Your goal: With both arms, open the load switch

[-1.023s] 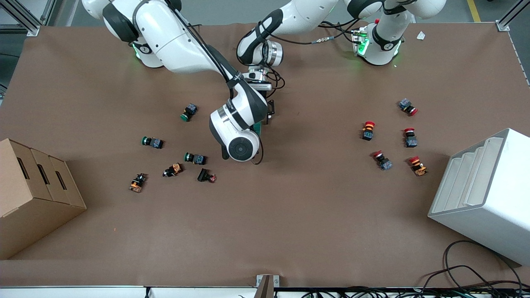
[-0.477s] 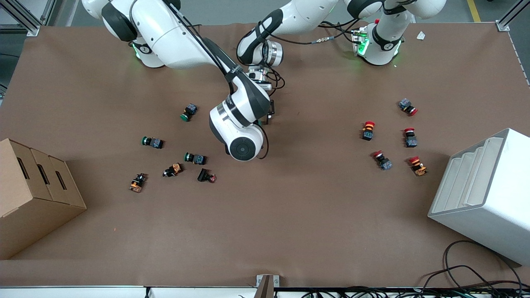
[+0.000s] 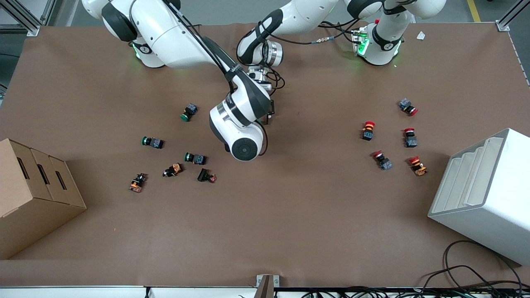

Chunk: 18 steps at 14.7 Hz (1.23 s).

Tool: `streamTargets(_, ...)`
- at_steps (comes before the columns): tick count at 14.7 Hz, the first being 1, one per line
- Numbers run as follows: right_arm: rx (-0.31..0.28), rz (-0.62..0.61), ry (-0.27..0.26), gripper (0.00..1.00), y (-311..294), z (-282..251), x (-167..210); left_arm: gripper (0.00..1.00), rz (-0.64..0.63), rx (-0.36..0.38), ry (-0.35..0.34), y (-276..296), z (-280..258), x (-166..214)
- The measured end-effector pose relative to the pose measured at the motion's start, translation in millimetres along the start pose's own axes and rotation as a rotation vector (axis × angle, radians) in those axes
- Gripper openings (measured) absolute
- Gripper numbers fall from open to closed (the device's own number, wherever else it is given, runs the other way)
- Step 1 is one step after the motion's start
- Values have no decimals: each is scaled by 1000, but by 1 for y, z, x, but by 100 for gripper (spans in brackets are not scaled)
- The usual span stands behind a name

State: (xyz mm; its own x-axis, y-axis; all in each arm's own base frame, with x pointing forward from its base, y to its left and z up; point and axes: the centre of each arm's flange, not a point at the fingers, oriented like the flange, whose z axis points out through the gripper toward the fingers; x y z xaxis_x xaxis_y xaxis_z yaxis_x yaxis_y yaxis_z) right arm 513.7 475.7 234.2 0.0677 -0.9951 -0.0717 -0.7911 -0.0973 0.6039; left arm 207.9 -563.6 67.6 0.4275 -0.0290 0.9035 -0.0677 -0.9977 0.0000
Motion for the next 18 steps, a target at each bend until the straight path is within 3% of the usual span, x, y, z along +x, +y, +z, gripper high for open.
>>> streamTargets(8, -54, -23, 37, 100, 4, 32, -4, 100, -1, 0, 0, 0, 0, 0)
streamTargets(18, -52, -27, 53, 100, 2, 52, -6, 100, -1, 0, 0, 0, 0, 0)
